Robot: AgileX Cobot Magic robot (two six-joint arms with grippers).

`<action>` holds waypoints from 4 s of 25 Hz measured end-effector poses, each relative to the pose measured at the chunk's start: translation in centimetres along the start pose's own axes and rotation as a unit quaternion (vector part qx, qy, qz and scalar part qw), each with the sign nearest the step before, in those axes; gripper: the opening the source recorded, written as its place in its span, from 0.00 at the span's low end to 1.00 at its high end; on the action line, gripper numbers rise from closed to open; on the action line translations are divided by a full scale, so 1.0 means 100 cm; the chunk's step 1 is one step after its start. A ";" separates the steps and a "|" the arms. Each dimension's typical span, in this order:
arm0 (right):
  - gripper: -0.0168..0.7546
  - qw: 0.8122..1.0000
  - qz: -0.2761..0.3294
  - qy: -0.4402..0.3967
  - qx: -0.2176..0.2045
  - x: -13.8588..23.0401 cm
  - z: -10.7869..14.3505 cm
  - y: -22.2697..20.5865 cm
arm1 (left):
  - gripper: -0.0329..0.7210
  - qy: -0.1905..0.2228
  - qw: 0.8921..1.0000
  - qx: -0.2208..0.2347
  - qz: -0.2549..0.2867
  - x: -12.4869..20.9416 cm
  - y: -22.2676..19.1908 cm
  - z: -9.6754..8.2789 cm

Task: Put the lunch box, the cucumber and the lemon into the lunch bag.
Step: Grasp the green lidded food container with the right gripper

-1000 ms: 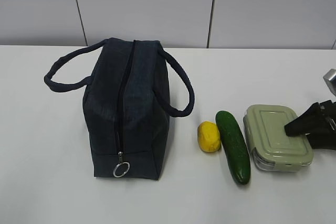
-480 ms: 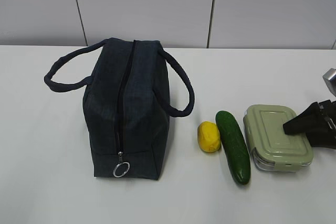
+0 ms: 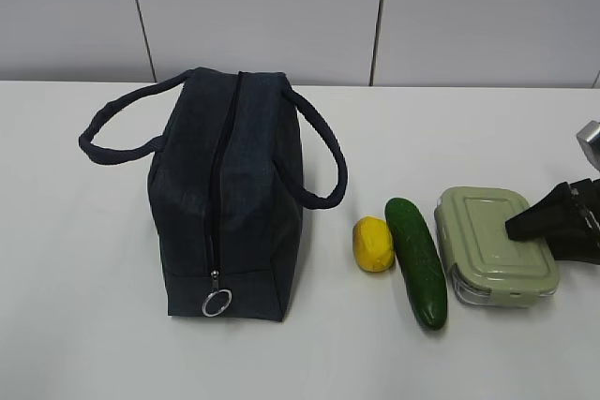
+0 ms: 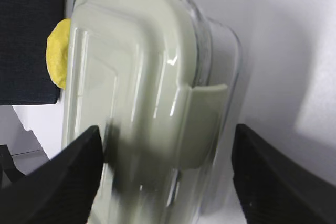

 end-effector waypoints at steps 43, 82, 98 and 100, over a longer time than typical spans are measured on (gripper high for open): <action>0.60 1.000 -0.002 -0.002 -0.007 -0.001 0.002 0.000 | 0.36 0.000 1.000 0.000 0.000 0.000 0.000 0.000; 0.51 1.000 0.005 -0.006 -0.010 0.001 0.003 0.000 | 0.36 0.000 1.000 0.000 0.000 0.000 0.000 0.000; 0.51 1.000 0.006 -0.013 -0.009 0.001 0.003 0.000 | 0.36 0.000 1.000 0.000 0.000 0.000 0.000 0.000; 0.50 1.000 0.006 -0.013 -0.009 0.001 0.003 0.000 | 0.36 0.000 1.000 0.000 0.000 0.000 0.000 0.000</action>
Point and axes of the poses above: a point on each arm's last joint axis where the gripper is mounted, y pointing back along that axis away from the gripper, z along the wrist's bending axis when the last joint is at zero, x = y × z, the point moved 5 cm from there along -y, pointing out along that axis toward the gripper, and after that the axes turned 6 degrees about -y, right-handed, at the moved point
